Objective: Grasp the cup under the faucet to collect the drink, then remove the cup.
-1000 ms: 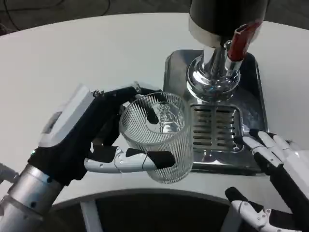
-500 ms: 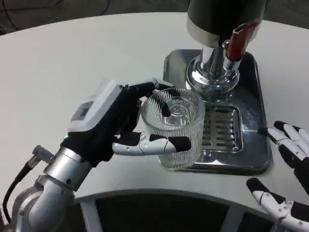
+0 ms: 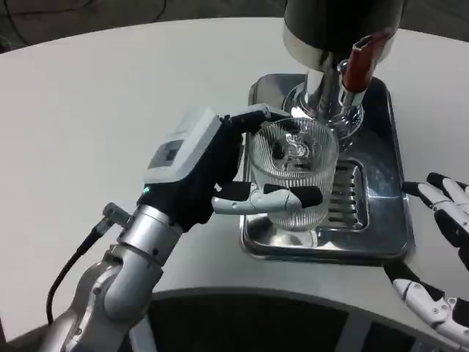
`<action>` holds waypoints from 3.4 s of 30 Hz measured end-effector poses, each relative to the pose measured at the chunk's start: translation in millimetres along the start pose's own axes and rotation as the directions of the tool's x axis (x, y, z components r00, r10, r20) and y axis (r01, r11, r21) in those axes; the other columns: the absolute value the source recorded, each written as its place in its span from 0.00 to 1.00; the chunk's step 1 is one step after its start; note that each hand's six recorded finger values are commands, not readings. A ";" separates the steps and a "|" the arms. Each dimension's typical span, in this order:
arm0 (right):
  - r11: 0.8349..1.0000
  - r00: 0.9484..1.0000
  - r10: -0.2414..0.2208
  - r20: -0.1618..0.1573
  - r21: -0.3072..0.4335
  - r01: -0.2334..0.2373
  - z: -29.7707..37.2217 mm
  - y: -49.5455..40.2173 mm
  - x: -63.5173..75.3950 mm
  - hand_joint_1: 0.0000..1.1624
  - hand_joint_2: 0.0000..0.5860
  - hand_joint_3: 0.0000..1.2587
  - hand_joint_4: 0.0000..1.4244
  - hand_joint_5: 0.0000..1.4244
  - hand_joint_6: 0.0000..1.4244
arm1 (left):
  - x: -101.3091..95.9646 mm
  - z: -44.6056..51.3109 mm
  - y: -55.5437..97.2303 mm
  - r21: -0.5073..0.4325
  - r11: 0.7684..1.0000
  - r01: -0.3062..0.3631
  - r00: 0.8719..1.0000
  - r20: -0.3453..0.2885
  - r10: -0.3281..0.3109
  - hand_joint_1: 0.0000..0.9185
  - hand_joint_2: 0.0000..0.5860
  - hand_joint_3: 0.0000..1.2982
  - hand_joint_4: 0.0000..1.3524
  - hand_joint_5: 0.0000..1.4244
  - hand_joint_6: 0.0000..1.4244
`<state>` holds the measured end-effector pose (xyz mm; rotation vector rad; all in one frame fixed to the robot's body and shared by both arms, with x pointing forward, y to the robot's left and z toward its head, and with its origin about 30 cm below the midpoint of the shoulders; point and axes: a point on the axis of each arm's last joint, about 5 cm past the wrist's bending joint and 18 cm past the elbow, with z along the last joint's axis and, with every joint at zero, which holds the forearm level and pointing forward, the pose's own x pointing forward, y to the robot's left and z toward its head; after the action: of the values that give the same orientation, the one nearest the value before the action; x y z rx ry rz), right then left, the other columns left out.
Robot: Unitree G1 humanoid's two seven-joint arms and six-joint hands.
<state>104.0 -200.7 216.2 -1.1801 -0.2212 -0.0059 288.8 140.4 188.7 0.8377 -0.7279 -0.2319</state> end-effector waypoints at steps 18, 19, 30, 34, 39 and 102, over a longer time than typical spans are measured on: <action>1.000 1.000 0.002 -0.009 0.015 -0.002 -6.0 -6.4 -10.9 0.26 0.71 0.08 0.00 0.00 0.00 | 27.4 -11.0 -22.5 0.032 0.999 0.009 0.998 -0.057 -0.007 0.54 0.08 0.80 0.86 0.95 1.00; 1.000 1.000 0.004 -0.004 0.009 -0.004 -6.2 -6.8 -10.9 0.26 0.71 0.08 0.00 0.00 0.00 | 28.4 -11.1 -23.4 0.033 0.999 0.004 0.998 -0.057 -0.002 0.54 0.08 0.80 0.86 0.95 1.00; 1.000 1.000 0.015 0.011 0.005 -0.015 -9.3 -10.1 -13.8 0.26 0.71 0.08 0.00 0.00 0.00 | 36.9 -6.3 -30.6 0.062 0.998 0.012 1.000 -0.020 -0.011 0.54 0.08 0.79 0.85 0.93 1.00; 1.000 1.000 0.011 0.003 0.005 -0.011 -11.3 -11.6 -16.1 0.26 0.71 0.08 0.00 0.00 0.00 | 39.5 -2.0 -34.3 0.072 0.997 0.034 0.999 0.010 -0.034 0.52 0.05 0.72 0.76 0.86 1.00; 1.000 1.000 0.020 -0.004 0.010 -0.020 -13.2 -11.2 -18.4 0.26 0.71 0.09 0.00 0.00 0.00 | 41.2 0.5 -36.0 0.078 0.996 0.043 0.999 0.022 -0.045 0.48 0.03 0.65 0.67 0.80 1.00; 0.996 0.989 0.054 0.139 0.056 -0.063 5.8 -2.8 -26.1 0.26 0.71 0.11 0.00 0.00 0.00 | 36.3 6.3 -10.5 0.075 0.996 -0.048 0.999 0.025 0.047 0.14 0.13 0.25 0.19 0.31 0.54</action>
<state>77.1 -199.4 216.2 -1.1271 -0.3062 0.1334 312.3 113.1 201.7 0.8899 -0.7816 -0.1728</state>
